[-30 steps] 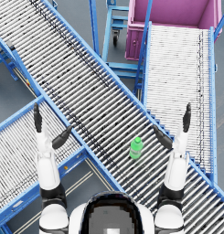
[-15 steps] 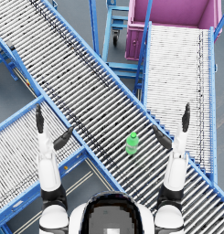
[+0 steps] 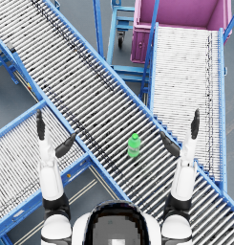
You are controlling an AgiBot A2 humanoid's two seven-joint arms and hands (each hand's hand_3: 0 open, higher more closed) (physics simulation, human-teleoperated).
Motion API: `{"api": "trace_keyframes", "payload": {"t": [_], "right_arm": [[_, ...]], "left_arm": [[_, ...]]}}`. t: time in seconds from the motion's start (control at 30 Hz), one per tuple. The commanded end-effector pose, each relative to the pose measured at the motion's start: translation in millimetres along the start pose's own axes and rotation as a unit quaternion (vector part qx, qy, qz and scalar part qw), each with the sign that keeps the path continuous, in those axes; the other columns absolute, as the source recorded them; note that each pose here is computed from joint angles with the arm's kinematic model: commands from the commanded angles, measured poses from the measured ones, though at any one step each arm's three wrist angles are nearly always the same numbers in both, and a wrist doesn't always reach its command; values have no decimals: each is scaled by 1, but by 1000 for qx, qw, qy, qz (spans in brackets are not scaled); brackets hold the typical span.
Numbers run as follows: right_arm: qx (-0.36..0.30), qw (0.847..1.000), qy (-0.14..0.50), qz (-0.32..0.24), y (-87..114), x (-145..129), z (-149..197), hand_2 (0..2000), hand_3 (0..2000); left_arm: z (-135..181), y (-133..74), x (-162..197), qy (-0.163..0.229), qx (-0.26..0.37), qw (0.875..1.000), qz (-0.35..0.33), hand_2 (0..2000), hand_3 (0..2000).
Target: Pick up the oil and place it on the left assembly line, put the cola on the right, and keep Sprite still
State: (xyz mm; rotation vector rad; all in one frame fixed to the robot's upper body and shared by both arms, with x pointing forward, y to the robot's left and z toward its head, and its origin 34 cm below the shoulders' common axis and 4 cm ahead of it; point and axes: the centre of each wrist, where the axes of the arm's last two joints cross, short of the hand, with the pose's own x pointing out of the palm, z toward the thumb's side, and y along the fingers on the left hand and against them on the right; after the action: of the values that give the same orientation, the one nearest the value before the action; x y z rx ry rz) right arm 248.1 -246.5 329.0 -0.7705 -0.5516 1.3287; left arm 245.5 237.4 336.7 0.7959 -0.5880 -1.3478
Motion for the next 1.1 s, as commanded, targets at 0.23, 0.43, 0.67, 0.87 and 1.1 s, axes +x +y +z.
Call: {"api": "trace_keyframes", "payload": {"t": [0.23,0.43,0.67,0.87,1.1], "right_arm": [[-6,1000,1,-2,-1,-1,3,0,0],[2,1000,-1,1,0,1,-1,0,0],[-6,1000,3,-9,-3,-5,2,0,0],[2,1000,2,-8,0,-4,-1,0,0],[2,1000,1,-7,0,-3,-1,0,0]], "left_arm": [[5,3,-1,1,11,1000,2,0,0],[6,2,-1,1,13,1000,3,0,0],[4,-1,1,-1,7,1000,-1,0,0],[7,3,3,-2,15,1000,-4,0,0],[6,0,2,-2,13,1000,-2,0,0]]}}
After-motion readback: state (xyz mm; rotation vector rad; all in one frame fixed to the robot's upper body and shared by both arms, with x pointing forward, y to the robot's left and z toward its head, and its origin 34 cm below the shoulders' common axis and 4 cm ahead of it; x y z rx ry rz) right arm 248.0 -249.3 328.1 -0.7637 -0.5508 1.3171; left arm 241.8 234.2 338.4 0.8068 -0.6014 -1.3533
